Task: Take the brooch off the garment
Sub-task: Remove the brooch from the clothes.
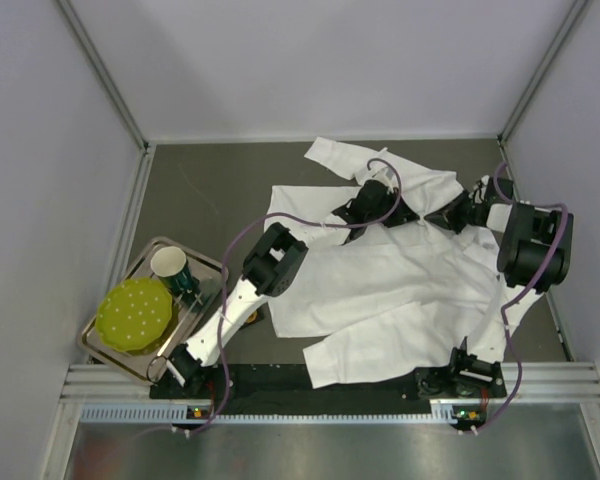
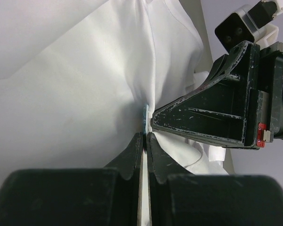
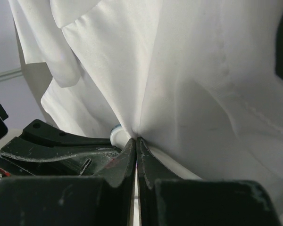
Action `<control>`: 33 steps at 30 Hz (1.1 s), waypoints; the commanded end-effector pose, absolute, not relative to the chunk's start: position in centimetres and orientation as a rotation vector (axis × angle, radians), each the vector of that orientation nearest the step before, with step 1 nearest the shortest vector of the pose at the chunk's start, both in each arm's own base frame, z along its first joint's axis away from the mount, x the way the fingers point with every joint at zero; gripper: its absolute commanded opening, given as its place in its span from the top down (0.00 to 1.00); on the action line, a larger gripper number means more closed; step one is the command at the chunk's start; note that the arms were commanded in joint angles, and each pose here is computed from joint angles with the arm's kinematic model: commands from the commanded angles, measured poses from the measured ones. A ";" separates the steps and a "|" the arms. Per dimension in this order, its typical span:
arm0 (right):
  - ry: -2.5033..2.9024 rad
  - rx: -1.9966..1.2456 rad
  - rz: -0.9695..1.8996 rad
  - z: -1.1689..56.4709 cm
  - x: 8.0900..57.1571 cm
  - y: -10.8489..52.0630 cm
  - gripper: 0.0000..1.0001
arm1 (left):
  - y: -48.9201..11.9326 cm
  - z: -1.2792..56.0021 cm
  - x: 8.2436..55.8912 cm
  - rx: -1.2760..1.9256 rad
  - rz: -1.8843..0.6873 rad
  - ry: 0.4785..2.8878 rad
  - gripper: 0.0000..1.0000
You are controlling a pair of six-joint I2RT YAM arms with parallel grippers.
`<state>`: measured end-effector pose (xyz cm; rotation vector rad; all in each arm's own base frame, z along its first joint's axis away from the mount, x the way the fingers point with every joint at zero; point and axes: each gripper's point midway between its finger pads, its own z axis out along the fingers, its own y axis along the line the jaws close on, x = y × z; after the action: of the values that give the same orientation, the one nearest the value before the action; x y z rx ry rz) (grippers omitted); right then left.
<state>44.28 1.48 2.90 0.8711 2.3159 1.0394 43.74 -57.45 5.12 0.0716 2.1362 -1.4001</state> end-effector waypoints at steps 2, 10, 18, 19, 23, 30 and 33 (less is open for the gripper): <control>2.464 0.885 0.873 -1.0 42.8 1.4 1.00 | -60.1 10.0 41.8 0.190 -1.571 2.007 1.00; 2.551 0.810 0.830 -1.9 43.0 2.4 1.00 | -60.5 9.8 40.9 0.224 -1.615 2.030 1.00; 2.639 0.685 0.761 -1.7 43.3 2.6 1.00 | -60.6 10.2 39.8 0.288 -1.665 2.049 1.00; 2.652 0.671 0.732 -1.7 43.3 2.6 1.00 | -60.6 10.1 39.7 0.293 -1.668 2.053 1.00; 2.700 0.549 0.650 -1.3 43.4 3.0 1.00 | -60.8 10.3 39.5 0.325 -1.683 2.057 1.00; 2.721 0.316 0.552 -0.3 44.5 4.7 1.00 | -61.2 10.7 39.1 0.335 -1.728 2.058 1.00; 2.723 0.295 0.577 -0.2 44.6 5.5 1.00 | -61.1 10.8 39.0 0.339 -1.735 2.058 1.00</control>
<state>45.32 2.78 2.96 0.4247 2.6306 0.6157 44.54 -57.19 4.45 0.0985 2.1903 -1.4908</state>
